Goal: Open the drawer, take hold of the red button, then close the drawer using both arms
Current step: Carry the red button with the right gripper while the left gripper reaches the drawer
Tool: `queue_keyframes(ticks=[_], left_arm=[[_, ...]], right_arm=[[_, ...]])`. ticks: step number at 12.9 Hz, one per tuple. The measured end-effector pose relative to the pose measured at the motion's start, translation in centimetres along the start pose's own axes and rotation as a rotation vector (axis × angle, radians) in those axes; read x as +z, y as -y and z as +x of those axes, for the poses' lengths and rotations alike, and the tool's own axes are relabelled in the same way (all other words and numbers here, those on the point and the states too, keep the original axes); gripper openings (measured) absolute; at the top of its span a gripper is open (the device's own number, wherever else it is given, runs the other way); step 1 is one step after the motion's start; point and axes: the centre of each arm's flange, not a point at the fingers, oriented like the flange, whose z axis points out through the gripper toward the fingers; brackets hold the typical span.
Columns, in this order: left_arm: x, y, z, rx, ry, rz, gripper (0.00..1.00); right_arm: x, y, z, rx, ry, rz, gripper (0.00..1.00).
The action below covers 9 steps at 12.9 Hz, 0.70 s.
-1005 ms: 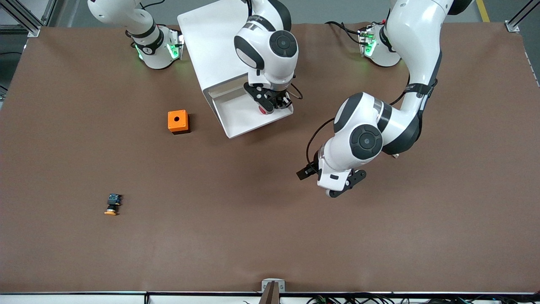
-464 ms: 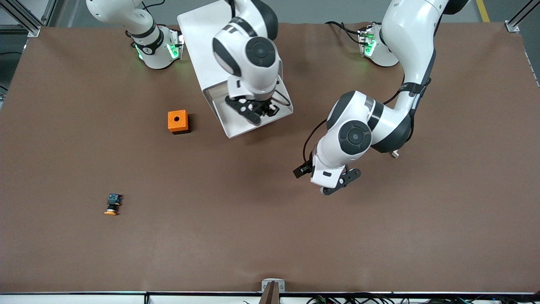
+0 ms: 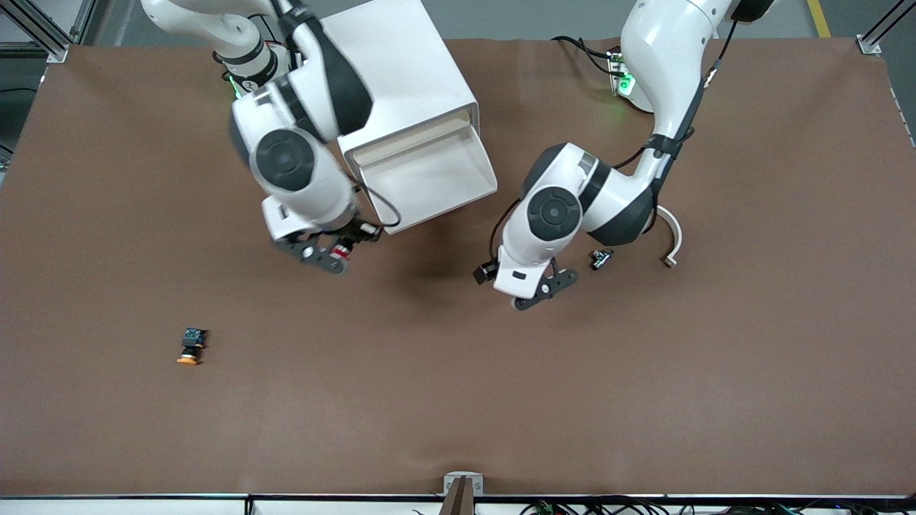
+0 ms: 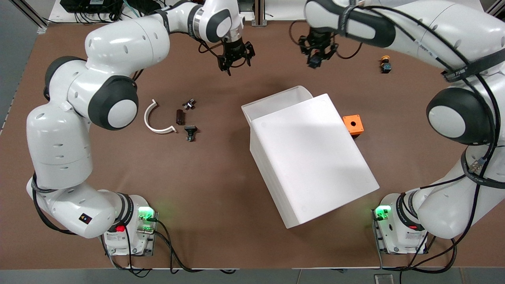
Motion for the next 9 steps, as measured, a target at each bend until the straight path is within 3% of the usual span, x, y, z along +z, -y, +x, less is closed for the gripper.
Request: queue_keyframes(ticks=[6,9], left_arm=[[1.9,-2.8,-7.1,0.035,-0.004,0.002,1.0],[3.4,-3.8,-10.6,0.056,0.0,0.015,1.0]], right_arm=[[4.8,-12.4,13.5,-0.206,-0.041,0.051,0.42],[8.9,-14.9,17.5,-0.264,-0.103,0.008,0.42]])
